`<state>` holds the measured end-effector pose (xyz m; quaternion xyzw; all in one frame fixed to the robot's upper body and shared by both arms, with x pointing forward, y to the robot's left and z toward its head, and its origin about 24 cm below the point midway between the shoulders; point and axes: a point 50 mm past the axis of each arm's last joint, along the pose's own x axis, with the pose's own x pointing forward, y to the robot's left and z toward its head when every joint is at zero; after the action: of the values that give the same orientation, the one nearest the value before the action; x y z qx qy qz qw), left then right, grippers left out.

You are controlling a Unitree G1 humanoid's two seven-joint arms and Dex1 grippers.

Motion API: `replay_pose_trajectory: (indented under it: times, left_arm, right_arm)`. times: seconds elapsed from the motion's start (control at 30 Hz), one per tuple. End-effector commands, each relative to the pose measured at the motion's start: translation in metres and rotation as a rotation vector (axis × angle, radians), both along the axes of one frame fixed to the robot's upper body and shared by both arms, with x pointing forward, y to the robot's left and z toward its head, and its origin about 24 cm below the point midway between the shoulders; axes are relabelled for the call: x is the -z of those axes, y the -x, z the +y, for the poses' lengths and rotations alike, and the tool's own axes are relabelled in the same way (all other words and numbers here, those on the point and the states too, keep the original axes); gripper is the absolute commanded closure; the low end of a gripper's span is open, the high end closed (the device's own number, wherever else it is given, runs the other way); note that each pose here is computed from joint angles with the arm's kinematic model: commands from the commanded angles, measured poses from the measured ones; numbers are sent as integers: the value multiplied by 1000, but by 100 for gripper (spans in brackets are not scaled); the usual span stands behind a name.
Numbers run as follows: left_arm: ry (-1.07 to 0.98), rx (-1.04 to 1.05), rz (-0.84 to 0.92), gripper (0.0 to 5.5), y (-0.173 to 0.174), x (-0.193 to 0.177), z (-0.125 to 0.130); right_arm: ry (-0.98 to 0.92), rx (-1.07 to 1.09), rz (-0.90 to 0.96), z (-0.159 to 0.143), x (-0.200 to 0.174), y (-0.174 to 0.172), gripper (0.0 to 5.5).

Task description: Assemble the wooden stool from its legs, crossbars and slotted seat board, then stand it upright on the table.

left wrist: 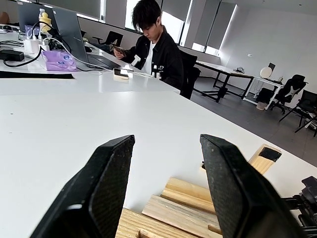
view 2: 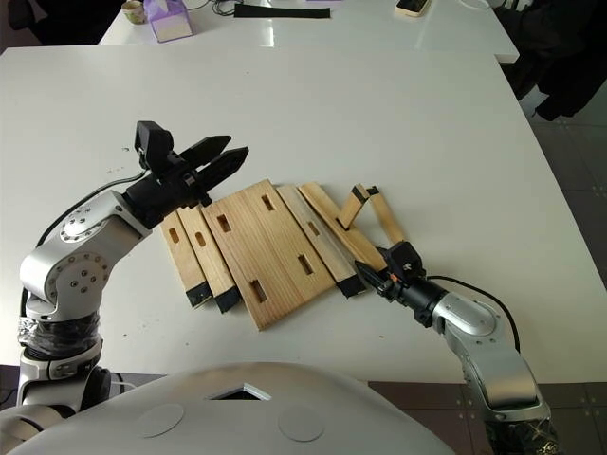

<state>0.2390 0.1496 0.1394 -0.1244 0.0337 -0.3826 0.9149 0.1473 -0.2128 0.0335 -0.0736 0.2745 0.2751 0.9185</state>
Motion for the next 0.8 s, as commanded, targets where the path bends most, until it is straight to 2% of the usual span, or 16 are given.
replay_pose_trajectory:
  times: [0.03,0.13,0.23,0.37,0.6,0.8]
  left_arm:
    - [66,2,-9,284,-2,-11,7]
    - [194,175,-33,242,11,-29,2]
    - [293,314,-35,193,19,-43,-3]
    - [332,435,-43,190,22,-54,-11]
    - [349,600,-33,190,29,-63,-23]
    - [352,667,-35,190,33,-66,-29]
  right_arm:
    - [-127,60,-165,-9,-40,-31,343]
    - [-329,1,-290,-4,-84,-48,343]
    - [-534,-162,-331,9,-123,-50,343]
    - [-706,-407,-266,20,-152,-43,343]
    - [-798,-631,-181,25,-180,-45,343]
    - [-786,-734,-78,30,-177,-44,343]
